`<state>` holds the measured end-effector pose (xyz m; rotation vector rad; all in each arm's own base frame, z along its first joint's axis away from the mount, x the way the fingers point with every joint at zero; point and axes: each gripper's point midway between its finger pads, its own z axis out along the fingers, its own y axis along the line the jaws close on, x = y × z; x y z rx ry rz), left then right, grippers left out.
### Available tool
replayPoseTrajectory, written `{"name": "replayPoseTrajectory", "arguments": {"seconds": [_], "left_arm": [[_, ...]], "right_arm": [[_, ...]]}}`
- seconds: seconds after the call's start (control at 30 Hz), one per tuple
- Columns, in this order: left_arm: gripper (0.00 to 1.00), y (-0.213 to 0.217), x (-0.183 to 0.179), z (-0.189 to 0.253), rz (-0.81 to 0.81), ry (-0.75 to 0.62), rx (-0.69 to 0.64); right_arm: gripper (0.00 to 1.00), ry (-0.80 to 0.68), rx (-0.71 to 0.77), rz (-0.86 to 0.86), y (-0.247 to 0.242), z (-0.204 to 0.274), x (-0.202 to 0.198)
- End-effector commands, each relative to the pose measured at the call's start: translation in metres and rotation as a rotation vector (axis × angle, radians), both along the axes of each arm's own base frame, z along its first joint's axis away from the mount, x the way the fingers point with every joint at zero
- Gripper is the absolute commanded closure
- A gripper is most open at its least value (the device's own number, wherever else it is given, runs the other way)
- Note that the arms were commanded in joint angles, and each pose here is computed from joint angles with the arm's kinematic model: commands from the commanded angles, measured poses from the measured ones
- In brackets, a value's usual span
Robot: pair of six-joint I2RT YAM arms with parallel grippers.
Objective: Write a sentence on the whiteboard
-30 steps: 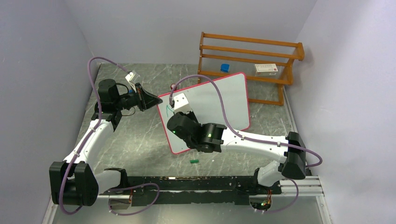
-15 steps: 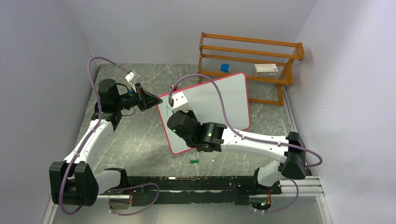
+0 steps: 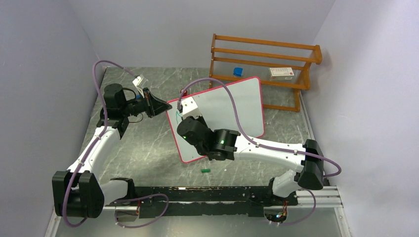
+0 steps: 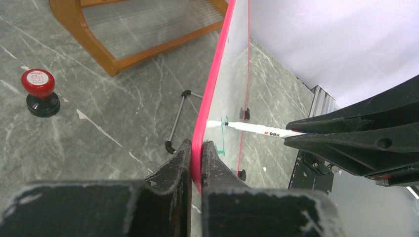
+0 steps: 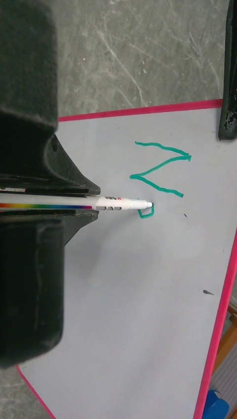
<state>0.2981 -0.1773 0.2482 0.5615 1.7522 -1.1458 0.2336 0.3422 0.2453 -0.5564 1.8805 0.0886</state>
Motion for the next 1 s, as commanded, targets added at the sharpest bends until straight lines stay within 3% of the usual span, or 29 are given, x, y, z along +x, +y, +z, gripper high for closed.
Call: {"name": "replayPoseTrajectory", "arguments": {"seconds": [0.0,0.97], "left_arm": [[0.95,-0.003,-0.005,-0.013,-0.022,0.011,0.024],[0.95,-0.002,-0.004,-0.016,-0.017,0.015,0.031]], "right_arm": [[1.0,0.008,0.019,0.003,0.004,0.004,0.001],[1.0,0.062,-0.041,-0.004,-0.01,-0.016,-0.007]]}}
